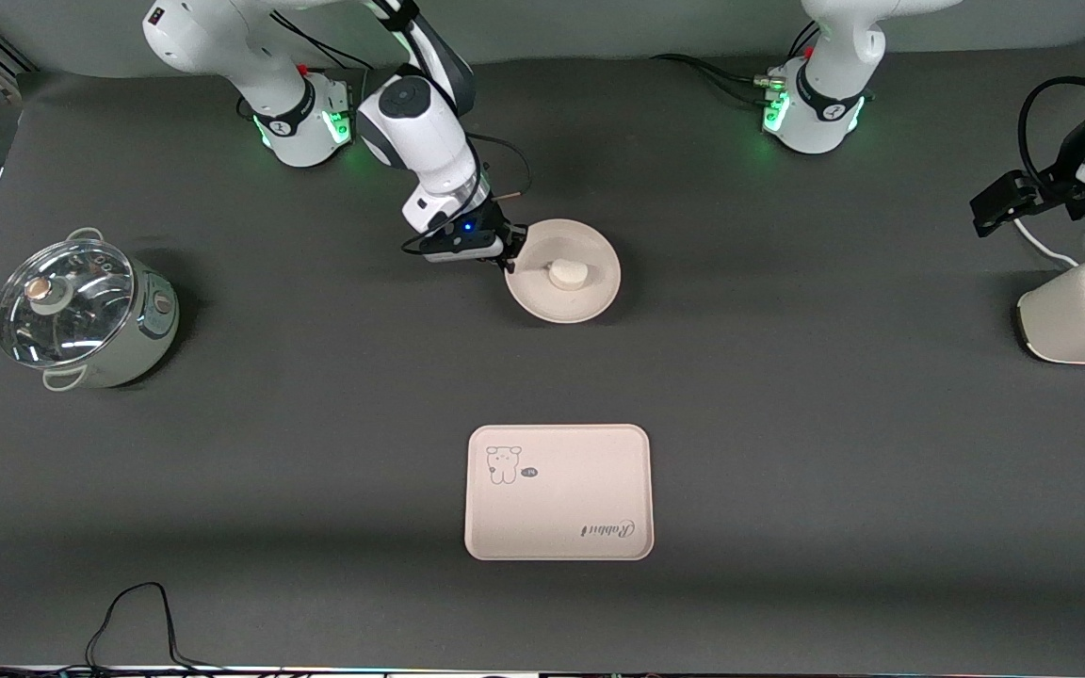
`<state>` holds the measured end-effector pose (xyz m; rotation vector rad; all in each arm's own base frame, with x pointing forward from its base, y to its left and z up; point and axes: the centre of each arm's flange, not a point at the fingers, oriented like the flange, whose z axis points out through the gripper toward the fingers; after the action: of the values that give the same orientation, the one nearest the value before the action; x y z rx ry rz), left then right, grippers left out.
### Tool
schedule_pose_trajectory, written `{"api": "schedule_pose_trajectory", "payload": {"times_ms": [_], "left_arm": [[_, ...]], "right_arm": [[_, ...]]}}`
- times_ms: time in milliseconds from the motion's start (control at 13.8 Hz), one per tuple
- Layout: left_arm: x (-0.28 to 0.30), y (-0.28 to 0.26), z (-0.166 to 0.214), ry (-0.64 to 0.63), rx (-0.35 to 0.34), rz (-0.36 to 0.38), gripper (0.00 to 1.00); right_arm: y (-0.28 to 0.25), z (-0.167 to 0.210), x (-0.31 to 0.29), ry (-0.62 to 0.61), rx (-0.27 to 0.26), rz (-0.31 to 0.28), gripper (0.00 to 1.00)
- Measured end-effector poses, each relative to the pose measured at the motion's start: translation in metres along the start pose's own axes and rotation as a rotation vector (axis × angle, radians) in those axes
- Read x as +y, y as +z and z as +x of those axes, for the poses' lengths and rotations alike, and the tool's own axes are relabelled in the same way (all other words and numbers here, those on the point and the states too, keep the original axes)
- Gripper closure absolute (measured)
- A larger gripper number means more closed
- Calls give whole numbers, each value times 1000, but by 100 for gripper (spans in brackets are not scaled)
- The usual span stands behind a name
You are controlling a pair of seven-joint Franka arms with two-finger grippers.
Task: Place bun in plate and plate on tray
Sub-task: 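Close the right gripper on the plate rim, then carry the plate with the right gripper onto the cream tray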
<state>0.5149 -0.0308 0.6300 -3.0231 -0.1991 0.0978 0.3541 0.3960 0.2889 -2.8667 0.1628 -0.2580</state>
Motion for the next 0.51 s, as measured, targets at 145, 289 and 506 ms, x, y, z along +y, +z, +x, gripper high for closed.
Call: {"api": "schedule_pose_trajectory", "payload": {"times_ms": [145,289,506], "left_arm": [[1,5,3,2,-12,1,0],[3,8,4,6,-21,2,0],[4,11,5,9,-29,3,0]], "right_arm": [[-18,15,-2,13,-25,7,96],[-25,23,-4,17,-51,37,96],[-24,28,-2,14,-64,49,96]]}}
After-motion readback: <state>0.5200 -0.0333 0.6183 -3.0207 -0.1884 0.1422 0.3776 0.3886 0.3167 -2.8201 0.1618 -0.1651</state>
